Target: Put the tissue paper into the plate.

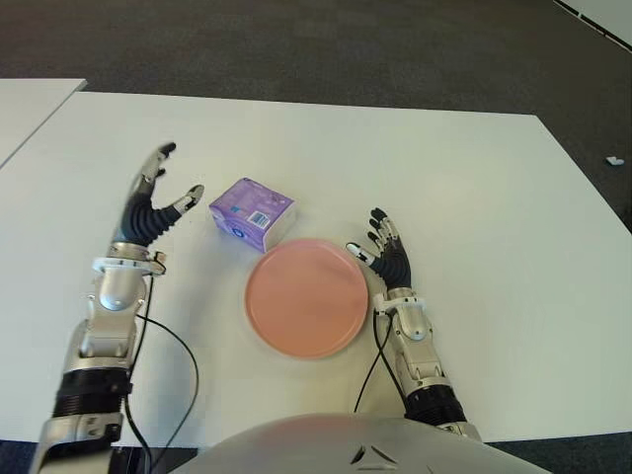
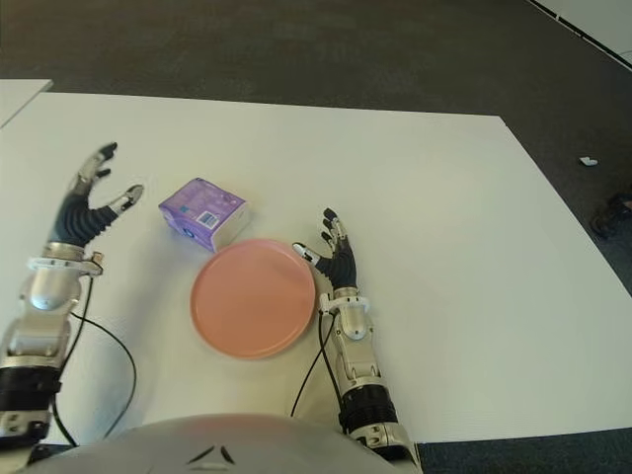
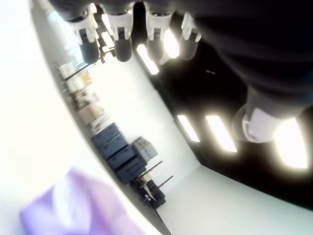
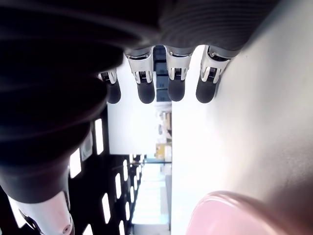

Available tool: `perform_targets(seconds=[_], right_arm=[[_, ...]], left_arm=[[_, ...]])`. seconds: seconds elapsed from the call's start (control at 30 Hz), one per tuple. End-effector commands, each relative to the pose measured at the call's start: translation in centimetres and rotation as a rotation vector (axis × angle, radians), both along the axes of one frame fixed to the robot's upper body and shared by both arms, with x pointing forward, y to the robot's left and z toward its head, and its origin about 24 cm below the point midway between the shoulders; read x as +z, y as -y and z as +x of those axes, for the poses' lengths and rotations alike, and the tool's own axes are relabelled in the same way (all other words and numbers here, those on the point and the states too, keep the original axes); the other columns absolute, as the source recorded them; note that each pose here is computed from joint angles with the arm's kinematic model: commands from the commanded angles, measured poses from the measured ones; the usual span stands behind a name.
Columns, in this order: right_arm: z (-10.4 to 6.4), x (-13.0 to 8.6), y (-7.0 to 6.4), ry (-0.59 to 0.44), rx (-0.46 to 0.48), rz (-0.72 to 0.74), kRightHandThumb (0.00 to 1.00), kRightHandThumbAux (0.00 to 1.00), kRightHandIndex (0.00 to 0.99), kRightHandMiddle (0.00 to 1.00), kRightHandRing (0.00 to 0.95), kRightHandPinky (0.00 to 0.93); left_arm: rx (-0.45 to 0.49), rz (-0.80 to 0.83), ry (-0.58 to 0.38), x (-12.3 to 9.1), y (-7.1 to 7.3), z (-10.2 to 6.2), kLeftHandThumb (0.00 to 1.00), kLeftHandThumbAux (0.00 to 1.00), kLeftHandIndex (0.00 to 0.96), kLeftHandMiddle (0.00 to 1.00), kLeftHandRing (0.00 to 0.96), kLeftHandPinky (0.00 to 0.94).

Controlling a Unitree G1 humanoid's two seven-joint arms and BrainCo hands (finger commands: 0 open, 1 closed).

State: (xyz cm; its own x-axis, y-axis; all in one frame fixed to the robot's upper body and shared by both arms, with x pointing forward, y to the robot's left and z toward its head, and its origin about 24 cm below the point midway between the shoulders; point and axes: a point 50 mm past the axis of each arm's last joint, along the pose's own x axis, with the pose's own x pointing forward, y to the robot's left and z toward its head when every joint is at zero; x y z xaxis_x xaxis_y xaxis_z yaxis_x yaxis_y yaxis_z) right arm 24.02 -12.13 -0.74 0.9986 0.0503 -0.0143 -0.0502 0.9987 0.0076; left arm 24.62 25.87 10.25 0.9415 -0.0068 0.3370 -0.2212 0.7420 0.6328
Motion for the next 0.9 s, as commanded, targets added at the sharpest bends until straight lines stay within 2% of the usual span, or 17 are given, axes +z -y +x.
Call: perform_targets(seconds=[0.03,0.4,0.67,0.73,0.9], right_arm=[[-1.5,-2.8,0.1,-0.142,-0.009,-0.002,0.098,0.749,0.0,0.012,0.015,0.041],[-1.3,-2.9,0.0,-0.14,-0.015,0.008,0.099,0.746,0.0,0.01,0.015,0.045],[-1.2,-3.0,0.0,-0.135,-0.013,0.01,0.097,0.74,0.0,0.011,0.015,0.043],[-1.1,-3.0,0.0,-0.132,-0.012,0.009,0.095,0.738,0.0,0.012,0.015,0.042],[-1.1,-3.0,0.0,-0.125,-0.009,0.003,0.083,0.734,0.0,0.017,0.019,0.044]], left_arm=[[-0.006,0.16,0.054,1.8,0.1,0.7,0.016,0.483,0.0,0.0,0.0,0.0],[-0.012,0.363,0.12,3.8,0.6,2.9,0.03,0.425,0.0,0.0,0.0,0.0],[0.017,0.753,0.151,4.1,0.8,4.6,0.036,0.343,0.0,0.0,0.0,0.0],[0.005,0.83,0.176,4.1,1.1,5.0,0.039,0.334,0.0,0.0,0.0,0.0],[-0.095,1.055,0.262,3.3,2.2,6.6,0.035,0.309,0.0,0.0,0.0,0.0]])
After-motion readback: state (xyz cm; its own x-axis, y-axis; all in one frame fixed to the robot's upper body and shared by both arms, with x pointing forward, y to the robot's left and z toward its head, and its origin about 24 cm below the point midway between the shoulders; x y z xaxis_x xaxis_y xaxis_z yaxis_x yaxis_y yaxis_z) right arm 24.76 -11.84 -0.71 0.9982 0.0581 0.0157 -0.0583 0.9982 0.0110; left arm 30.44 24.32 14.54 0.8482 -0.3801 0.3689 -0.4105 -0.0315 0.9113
